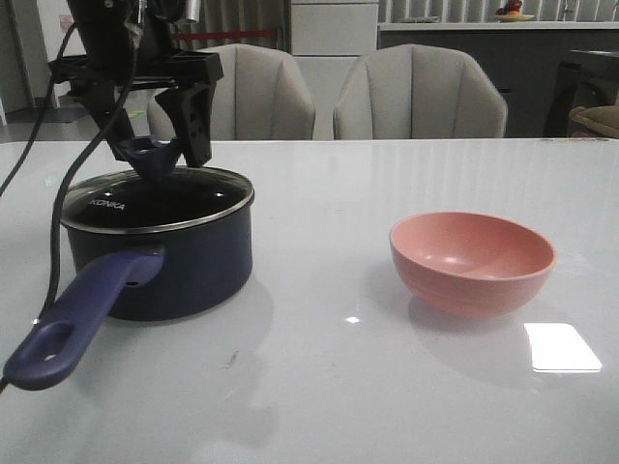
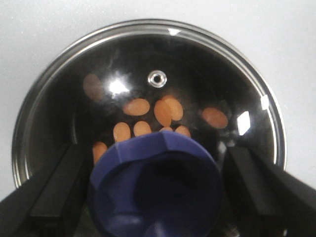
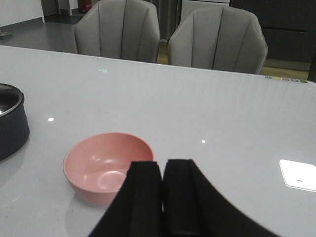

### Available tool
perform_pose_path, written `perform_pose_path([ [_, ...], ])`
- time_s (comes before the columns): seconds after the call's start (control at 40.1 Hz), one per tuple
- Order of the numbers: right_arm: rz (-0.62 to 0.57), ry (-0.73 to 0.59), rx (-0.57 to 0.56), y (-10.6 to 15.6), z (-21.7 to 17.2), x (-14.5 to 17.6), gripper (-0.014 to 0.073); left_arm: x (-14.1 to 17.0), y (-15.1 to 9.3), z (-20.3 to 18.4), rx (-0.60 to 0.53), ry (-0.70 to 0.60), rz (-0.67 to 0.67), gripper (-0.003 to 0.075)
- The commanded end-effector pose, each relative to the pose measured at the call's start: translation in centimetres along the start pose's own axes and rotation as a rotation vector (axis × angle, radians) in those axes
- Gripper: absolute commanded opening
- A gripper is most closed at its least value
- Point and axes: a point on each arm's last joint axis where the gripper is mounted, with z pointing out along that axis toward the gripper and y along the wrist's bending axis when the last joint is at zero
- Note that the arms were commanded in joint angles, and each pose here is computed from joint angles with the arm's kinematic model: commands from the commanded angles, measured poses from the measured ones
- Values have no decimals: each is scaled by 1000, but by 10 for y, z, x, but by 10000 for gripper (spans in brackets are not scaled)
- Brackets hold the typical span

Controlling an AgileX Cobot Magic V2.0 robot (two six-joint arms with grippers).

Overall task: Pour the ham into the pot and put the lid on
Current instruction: 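Lift the glass lid and lower it onto the pot, then release the lid knob and raise the left gripper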

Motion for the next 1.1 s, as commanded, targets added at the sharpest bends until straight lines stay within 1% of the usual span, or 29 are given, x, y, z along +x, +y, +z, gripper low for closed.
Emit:
perform_pose_path([
  [0.0, -10, -102, 16, -1, -1, -16, 146, -1, -6, -33, 8, -82, 10, 608],
  [0.075, -10, -102, 16, -1, -1, -16, 146, 1, -5, -33, 3, -60, 12, 607],
  [0.15, -10, -102, 16, -1, -1, -16, 146, 0, -3, -36, -25, -63, 21, 607],
  [0.275, -10, -102, 16, -1, -1, -16, 146, -1, -4, -56, -37, -117, 28, 606],
  [0.399, -10, -102, 16, -1, -1, -16, 146, 3, -9, -79, -4, -176, 24, 606],
  [0.574, -10, -102, 16, -1, -1, -16, 146, 18, -11, -118, -17, -264, 33, 606],
  [0.674, -10, -102, 16, -1, -1, -16, 146, 37, -13, -144, -27, -331, 37, 606],
  [0.824, -10, -102, 16, -1, -1, -16, 146, 73, -16, -168, -18, -432, 35, 606],
  [0.924, -10, -102, 16, -1, -1, -16, 146, 101, -17, -175, -18, -462, 33, 606],
  [1.073, -10, -102, 16, -1, -1, -16, 146, 141, -17, -174, -20, -508, 31, 606],
])
